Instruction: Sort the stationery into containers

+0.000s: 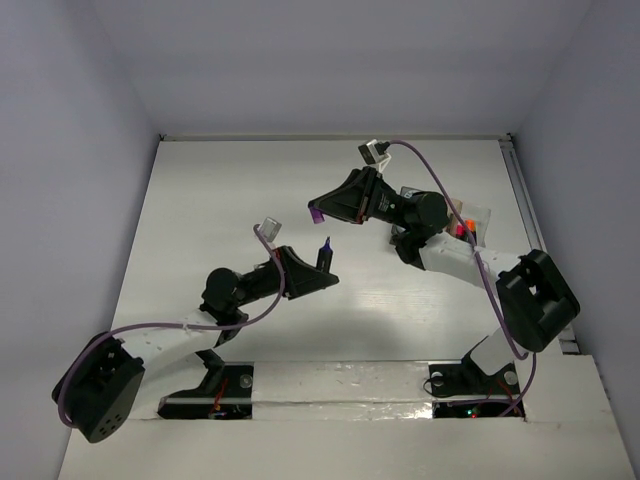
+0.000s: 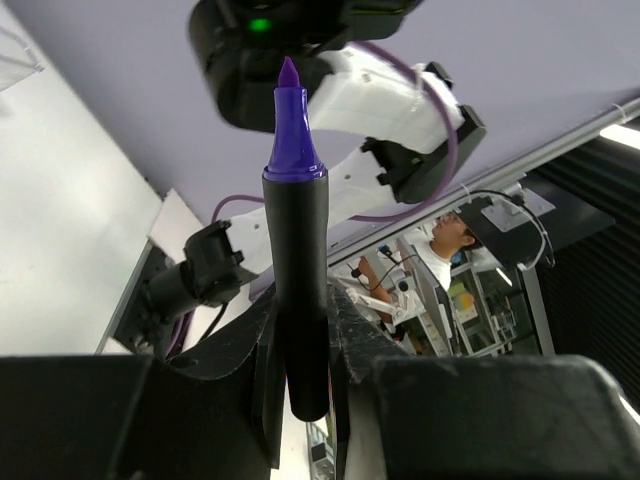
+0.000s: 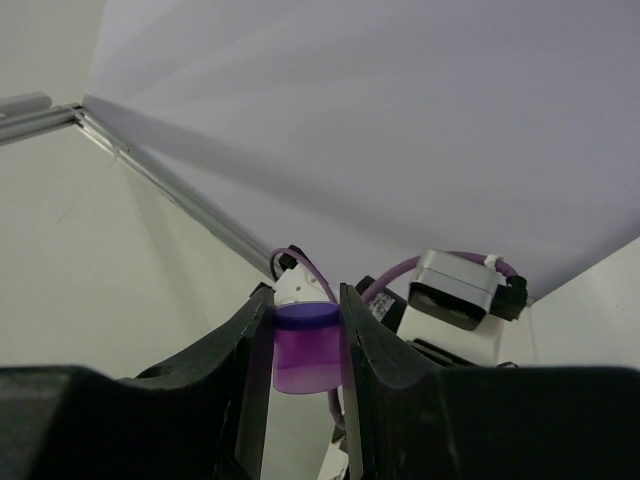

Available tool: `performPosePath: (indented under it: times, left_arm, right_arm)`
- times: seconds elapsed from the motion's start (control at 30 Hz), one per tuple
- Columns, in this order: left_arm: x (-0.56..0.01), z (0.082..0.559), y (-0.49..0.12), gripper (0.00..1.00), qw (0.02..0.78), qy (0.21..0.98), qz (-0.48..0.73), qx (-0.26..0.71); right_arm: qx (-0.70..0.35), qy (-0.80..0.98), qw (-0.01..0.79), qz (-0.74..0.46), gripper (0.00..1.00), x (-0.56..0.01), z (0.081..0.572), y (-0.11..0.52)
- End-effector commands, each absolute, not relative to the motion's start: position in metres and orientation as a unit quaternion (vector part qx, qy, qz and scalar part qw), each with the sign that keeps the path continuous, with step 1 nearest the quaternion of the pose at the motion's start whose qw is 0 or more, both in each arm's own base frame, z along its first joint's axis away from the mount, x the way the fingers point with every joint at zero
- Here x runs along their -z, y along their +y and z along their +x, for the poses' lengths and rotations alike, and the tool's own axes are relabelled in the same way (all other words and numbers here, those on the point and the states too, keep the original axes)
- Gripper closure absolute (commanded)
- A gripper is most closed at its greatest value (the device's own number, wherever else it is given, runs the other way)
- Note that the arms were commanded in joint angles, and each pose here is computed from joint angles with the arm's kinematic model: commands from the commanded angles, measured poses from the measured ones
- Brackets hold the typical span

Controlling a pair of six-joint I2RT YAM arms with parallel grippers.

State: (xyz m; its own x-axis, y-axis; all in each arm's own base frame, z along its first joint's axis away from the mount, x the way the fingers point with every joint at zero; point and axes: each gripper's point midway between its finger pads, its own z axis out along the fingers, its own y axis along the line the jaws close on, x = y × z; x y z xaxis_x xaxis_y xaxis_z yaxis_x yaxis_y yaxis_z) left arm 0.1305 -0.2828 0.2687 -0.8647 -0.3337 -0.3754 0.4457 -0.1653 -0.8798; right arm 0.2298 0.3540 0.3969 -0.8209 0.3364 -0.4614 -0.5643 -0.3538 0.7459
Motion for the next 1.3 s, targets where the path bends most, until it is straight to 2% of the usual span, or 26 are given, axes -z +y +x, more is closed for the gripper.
performPosePath:
  times: [0.0, 1.27]
  left_arm:
    - [-0.402, 0.05, -0.219, 1.0, 0.431, 0.261, 0.225, 0.834]
    - [-0.423, 0.03, -0.206, 1.0, 0.463, 0.206, 0.261, 0.822]
  right_arm:
    - [-0.836, 0.32, 0.38, -0.232, 0.76, -0.455, 0.171, 0.316]
    - [-0.833, 0.323, 0.379, -0.241, 0.76, -0.451, 0.163, 0.312]
